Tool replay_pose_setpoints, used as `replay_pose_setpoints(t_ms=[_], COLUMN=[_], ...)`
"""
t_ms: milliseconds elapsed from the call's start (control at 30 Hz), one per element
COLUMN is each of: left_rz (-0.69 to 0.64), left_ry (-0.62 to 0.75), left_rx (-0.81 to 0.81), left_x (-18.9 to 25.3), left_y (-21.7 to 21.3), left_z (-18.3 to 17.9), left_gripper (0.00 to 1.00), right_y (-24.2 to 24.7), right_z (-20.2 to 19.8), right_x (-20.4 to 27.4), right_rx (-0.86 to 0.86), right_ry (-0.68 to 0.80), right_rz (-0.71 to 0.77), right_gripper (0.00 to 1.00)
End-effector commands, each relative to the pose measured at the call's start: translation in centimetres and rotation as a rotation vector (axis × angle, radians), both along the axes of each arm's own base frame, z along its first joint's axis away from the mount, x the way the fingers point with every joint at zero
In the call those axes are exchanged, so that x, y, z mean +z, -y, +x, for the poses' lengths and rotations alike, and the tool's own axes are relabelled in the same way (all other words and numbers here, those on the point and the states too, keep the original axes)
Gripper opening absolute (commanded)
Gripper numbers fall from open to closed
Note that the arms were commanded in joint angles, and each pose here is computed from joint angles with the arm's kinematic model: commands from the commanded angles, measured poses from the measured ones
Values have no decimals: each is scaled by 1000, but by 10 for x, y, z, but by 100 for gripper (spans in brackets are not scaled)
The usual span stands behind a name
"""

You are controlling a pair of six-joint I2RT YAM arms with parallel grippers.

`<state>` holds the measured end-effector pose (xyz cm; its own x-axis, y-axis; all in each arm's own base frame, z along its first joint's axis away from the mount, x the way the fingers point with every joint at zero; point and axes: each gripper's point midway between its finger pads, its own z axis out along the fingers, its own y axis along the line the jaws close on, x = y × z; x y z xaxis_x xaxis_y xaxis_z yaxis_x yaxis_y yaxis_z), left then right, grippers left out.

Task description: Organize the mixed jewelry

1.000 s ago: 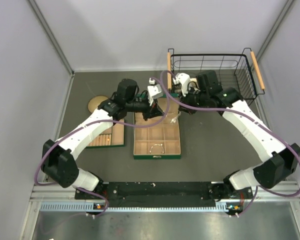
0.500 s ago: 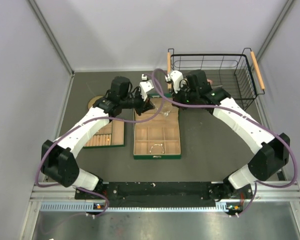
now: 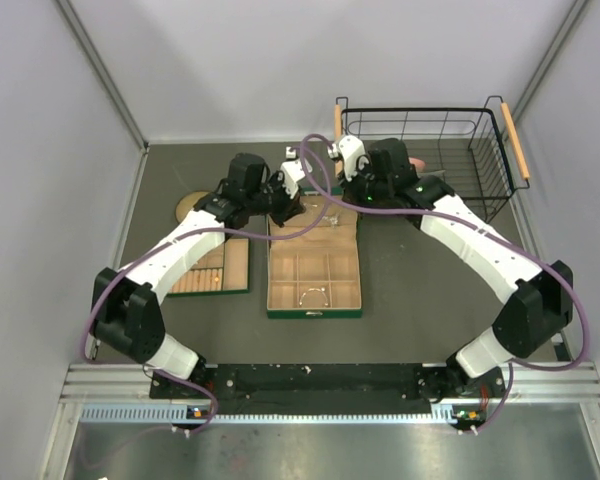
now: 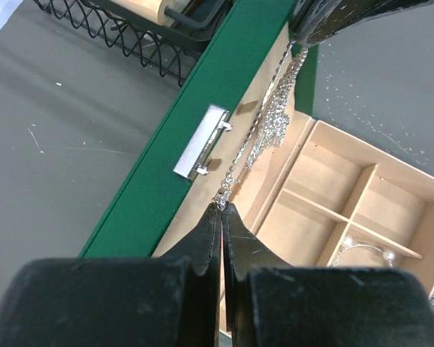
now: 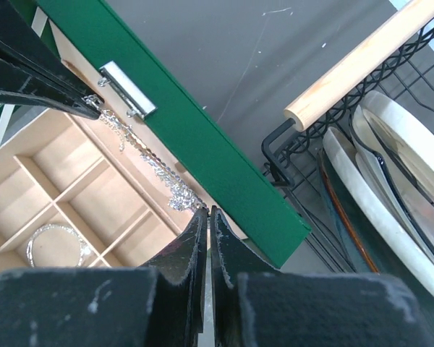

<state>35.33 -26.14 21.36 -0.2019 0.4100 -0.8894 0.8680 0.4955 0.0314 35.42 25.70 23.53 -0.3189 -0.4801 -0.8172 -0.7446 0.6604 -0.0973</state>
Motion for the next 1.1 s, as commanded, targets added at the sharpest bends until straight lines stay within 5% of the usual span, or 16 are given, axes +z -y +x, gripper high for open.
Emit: replay_pose_setpoints(t_ms=[0, 1067], left_rz=[-18, -48], left_ry=[54, 93], left_rx=[34, 57], left_x=[11, 31], left_y=[4, 3], left_z=[20, 25], left_gripper=[0, 0], right_y=[-7, 5], right_z=[8, 3], right_x=[5, 30], right_rx=[-21, -74], right_ry=[35, 104], right_rz=[29, 56], right_gripper=[0, 0])
